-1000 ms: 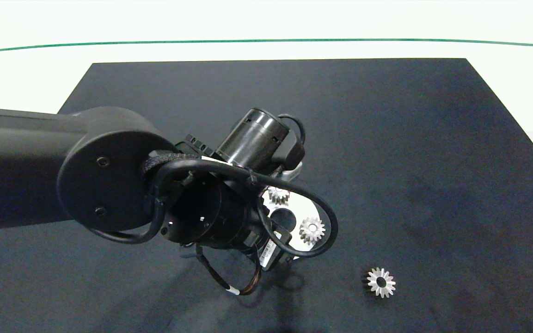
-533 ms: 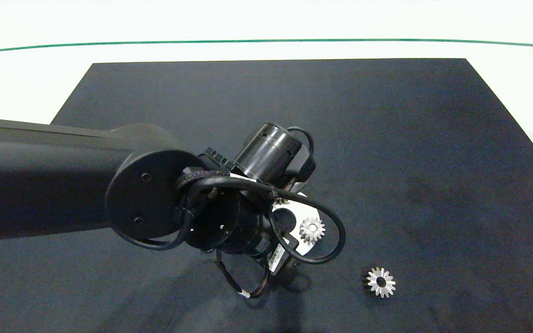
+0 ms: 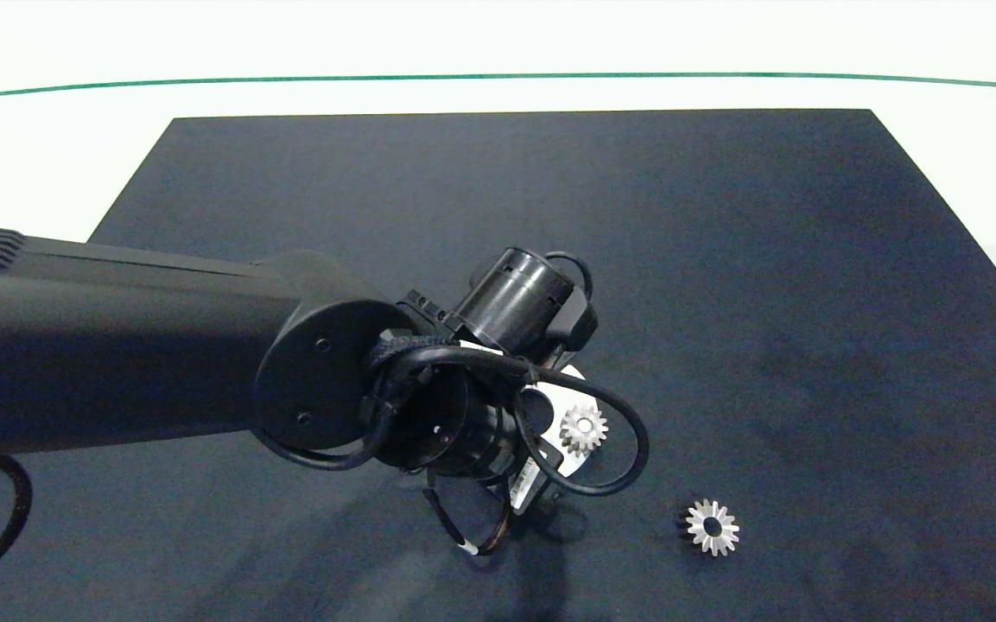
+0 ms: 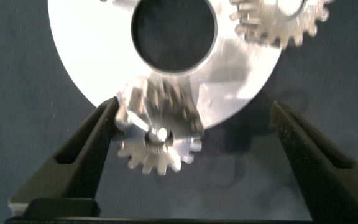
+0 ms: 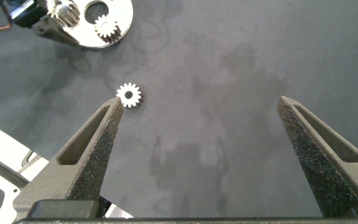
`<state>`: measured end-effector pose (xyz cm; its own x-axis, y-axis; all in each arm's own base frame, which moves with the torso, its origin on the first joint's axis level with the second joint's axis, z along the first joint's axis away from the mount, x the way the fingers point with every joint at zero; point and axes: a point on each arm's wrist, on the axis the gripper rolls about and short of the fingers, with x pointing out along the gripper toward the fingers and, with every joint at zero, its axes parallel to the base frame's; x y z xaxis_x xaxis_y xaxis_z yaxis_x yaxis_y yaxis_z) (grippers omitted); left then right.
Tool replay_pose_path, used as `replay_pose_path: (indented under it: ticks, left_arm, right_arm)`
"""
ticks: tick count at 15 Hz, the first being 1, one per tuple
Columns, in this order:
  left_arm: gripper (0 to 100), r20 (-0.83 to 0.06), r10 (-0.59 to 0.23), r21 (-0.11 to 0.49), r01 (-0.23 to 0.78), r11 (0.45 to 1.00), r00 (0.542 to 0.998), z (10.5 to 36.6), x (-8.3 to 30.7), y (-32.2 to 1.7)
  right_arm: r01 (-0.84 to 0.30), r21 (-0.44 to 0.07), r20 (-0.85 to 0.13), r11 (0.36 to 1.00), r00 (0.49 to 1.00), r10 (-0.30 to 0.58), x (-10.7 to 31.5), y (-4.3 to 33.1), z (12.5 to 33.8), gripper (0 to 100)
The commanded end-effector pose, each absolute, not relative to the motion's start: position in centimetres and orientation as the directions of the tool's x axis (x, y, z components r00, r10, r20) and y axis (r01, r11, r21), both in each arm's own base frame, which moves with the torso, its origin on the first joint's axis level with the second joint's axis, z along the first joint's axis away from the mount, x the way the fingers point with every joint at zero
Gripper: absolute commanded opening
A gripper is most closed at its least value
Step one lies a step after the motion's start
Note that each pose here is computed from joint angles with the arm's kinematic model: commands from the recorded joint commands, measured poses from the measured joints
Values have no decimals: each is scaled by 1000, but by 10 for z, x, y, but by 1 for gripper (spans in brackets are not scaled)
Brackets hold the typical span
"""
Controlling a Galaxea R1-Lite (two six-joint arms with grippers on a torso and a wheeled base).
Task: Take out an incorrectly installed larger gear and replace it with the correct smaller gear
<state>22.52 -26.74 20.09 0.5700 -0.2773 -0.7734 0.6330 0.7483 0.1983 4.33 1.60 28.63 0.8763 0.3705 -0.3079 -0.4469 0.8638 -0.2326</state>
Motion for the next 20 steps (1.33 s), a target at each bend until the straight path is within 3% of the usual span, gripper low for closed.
replay_pose_path:
  ticks: [1, 12, 20]
  left_arm:
    - [93, -775, -270, 203, 629, 750, 572, 199, 227, -268]
    - [71, -779, -257, 215, 628, 748, 572, 196, 228, -269]
    - [54, -794, -208, 268, 636, 724, 571, 194, 231, -258]
  right_arm:
    - [-457, -232, -313, 858, 871, 379, 43, 16, 285, 100]
    - [-461, -233, -316, 856, 869, 382, 43, 16, 284, 100]
    - [-472, -234, -313, 850, 864, 394, 42, 17, 284, 100]
